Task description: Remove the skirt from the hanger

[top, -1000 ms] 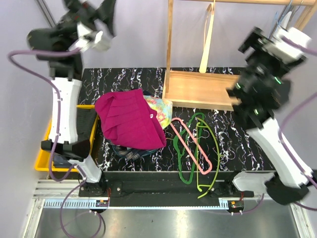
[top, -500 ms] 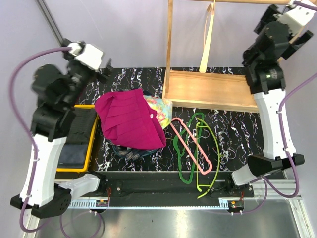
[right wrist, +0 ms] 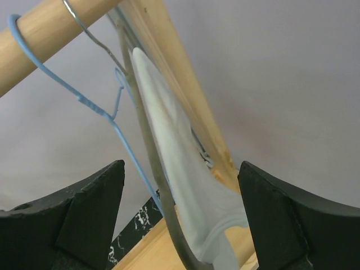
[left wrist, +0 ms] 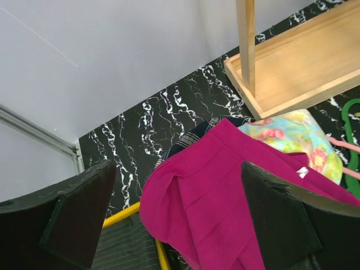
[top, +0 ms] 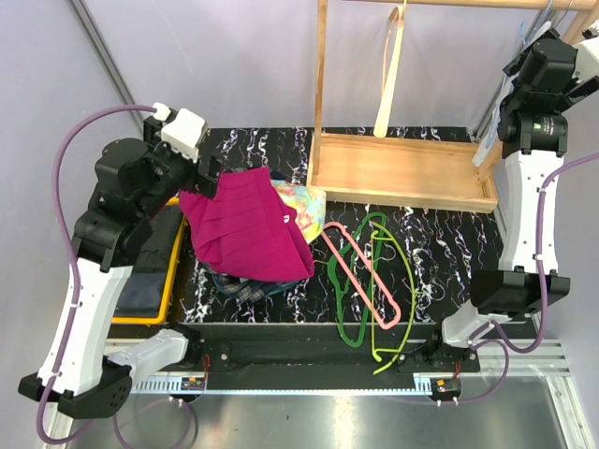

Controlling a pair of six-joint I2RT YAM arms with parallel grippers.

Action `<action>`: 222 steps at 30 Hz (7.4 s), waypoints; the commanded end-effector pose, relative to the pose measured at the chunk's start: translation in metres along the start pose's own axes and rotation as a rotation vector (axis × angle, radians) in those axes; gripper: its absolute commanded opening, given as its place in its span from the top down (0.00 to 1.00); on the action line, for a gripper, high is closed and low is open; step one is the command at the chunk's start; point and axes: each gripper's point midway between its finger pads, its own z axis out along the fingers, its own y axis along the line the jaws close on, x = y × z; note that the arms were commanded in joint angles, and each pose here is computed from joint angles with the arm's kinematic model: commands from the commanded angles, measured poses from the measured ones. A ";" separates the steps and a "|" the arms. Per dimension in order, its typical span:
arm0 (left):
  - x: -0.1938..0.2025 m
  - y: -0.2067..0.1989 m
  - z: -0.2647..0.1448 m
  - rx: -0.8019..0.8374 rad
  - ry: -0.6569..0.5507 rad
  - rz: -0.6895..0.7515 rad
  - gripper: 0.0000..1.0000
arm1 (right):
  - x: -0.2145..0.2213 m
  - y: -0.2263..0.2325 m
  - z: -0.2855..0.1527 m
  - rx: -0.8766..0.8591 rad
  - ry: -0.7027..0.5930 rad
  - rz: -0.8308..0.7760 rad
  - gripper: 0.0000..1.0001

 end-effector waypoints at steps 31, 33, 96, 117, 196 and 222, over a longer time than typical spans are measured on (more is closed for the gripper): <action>0.036 -0.005 -0.011 -0.012 0.046 0.039 0.01 | -0.036 0.068 0.007 -0.300 0.006 0.196 1.00; 0.038 -0.006 -0.012 -0.013 0.048 0.040 0.01 | -0.048 0.070 0.002 -0.317 -0.016 0.193 1.00; -0.112 -0.090 -0.080 0.803 -0.393 -0.569 0.01 | -0.043 0.020 -0.461 -1.853 0.567 0.274 1.00; -0.075 -0.116 -0.067 1.083 -0.282 -0.600 0.06 | -0.047 0.028 -0.456 -1.848 0.559 0.309 1.00; 0.021 -0.032 0.004 0.548 -0.231 -0.291 1.00 | 0.293 -0.115 -0.330 -0.549 1.259 -0.158 0.35; 0.239 -0.113 0.073 0.363 0.508 0.373 0.01 | 0.093 -0.019 -0.331 -0.881 0.795 0.153 0.00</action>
